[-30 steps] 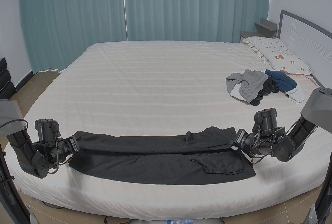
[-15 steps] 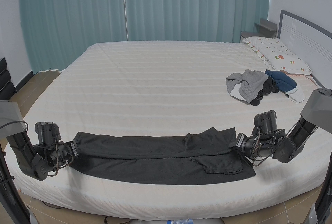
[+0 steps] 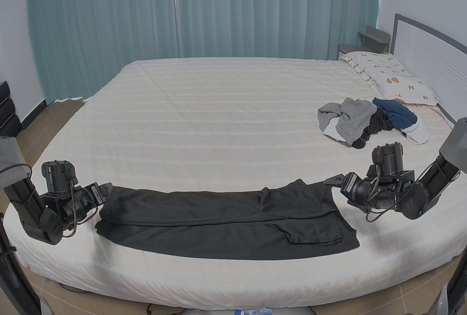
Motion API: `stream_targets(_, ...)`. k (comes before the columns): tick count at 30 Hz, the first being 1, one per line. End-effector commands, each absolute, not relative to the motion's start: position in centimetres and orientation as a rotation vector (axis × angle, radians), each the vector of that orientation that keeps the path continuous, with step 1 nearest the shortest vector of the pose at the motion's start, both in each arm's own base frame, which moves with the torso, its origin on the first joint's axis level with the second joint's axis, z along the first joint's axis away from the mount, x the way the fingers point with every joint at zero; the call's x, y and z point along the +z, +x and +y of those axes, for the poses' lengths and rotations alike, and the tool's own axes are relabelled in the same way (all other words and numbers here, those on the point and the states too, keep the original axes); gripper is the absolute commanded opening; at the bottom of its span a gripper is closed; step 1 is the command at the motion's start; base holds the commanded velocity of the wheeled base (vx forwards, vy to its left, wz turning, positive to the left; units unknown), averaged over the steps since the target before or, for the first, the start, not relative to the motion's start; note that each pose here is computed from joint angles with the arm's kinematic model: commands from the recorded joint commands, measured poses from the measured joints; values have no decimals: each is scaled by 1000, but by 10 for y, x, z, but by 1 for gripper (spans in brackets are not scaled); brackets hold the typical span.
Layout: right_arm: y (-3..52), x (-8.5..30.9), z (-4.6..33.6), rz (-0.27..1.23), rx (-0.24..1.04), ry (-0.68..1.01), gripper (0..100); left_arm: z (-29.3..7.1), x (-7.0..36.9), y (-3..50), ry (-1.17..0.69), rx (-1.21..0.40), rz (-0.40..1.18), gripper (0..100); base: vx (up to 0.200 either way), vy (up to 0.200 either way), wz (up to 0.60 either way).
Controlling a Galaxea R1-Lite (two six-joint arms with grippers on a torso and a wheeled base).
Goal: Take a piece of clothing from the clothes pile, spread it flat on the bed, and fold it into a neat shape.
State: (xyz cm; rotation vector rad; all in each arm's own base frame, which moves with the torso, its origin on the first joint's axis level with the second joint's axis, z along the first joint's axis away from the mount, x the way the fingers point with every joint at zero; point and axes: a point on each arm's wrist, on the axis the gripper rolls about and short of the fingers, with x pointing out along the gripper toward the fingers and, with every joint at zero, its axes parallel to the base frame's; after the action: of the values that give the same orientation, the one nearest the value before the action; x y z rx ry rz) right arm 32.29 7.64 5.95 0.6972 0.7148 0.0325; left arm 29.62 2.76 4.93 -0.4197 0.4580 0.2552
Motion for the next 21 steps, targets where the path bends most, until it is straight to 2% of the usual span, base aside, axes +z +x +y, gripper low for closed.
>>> stream_targets(1, 324, 63, 73, 701, 29, 703, 100, 32, 41, 321, -523, 235, 444, 100, 0, 0, 0)
stream_targets(8, 325, 61, 72, 707, 26, 708, 100, 34, 22, 347, -649, 194, 523, 100, 0, 0, 0)
stream_targets(15, 325, 61, 72, 719, 51, 720, 100, 36, 20, 354, -677, 195, 563, 100, 0, 0, 0)
stream_targets(16, 325, 61, 72, 719, 51, 720, 100, 36, 21, 354, -677, 192, 561, 0, 0, 0, 0)
stream_targets(21, 325, 60, 73, 722, 52, 721, 100, 37, 23, 356, -670, 204, 539, 0, 0, 0, 0)
